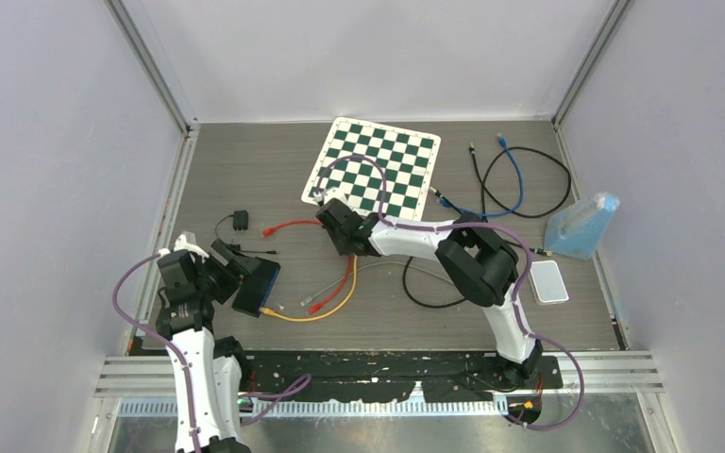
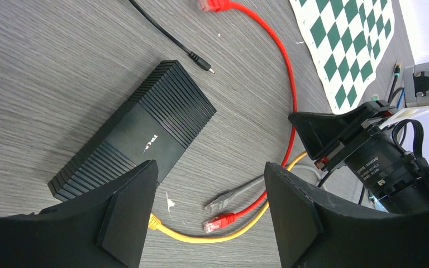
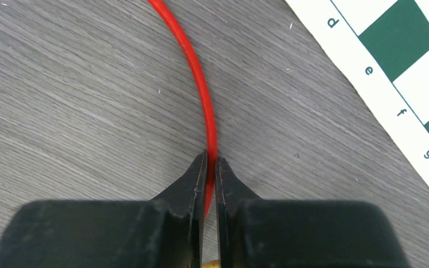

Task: Insert the plug into the switch port
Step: Pick up the connector from the center of the board.

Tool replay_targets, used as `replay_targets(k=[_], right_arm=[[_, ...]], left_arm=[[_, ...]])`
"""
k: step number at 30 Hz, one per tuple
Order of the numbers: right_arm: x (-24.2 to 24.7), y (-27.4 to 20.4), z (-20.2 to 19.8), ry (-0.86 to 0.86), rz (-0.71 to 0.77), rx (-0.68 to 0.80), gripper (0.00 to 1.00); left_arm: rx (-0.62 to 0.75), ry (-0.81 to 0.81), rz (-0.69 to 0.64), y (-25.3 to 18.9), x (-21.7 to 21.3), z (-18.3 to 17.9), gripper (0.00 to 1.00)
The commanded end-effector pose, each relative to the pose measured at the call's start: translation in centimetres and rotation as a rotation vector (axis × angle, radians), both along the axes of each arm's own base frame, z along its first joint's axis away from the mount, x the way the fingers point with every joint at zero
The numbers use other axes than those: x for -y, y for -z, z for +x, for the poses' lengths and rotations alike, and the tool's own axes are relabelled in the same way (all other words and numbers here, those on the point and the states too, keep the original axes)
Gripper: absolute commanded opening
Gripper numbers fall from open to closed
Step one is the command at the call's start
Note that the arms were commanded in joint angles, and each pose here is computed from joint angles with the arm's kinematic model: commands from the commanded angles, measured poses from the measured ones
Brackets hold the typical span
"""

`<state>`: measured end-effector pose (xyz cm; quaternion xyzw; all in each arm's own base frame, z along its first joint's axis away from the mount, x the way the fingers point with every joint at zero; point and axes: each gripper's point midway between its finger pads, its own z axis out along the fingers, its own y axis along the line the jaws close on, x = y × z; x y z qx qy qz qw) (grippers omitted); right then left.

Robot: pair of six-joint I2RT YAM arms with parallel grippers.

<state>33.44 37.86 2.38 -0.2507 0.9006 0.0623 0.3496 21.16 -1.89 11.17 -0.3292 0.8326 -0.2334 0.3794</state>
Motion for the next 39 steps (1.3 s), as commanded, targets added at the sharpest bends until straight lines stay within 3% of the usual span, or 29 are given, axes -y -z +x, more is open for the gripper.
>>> replay_targets(k=[1, 11, 22, 39], right_arm=[[0.7, -0.1, -0.1, 0.023, -0.041, -0.016, 0.08], [-0.1, -8.0, 1.6, 0.022, 0.142, 0.080, 0.05], [0.8, -15.5, 0.1, 0.001, 0.325, 0.146, 0.05], [6.2, -16.9, -5.4, 0.037, 0.466, 0.107, 0.05]], left_arm=[[0.096, 0.020, -0.002, -2.3, 0.2, 1.4, 0.72], [0.153, 0.056, -0.073, -3.0, 1.3, 2.1, 0.72], [0.200, 0.079, -0.125, -4.2, 2.0, 2.9, 0.74], [0.408, 0.125, -0.200, -7.8, 3.7, 5.1, 0.77]])
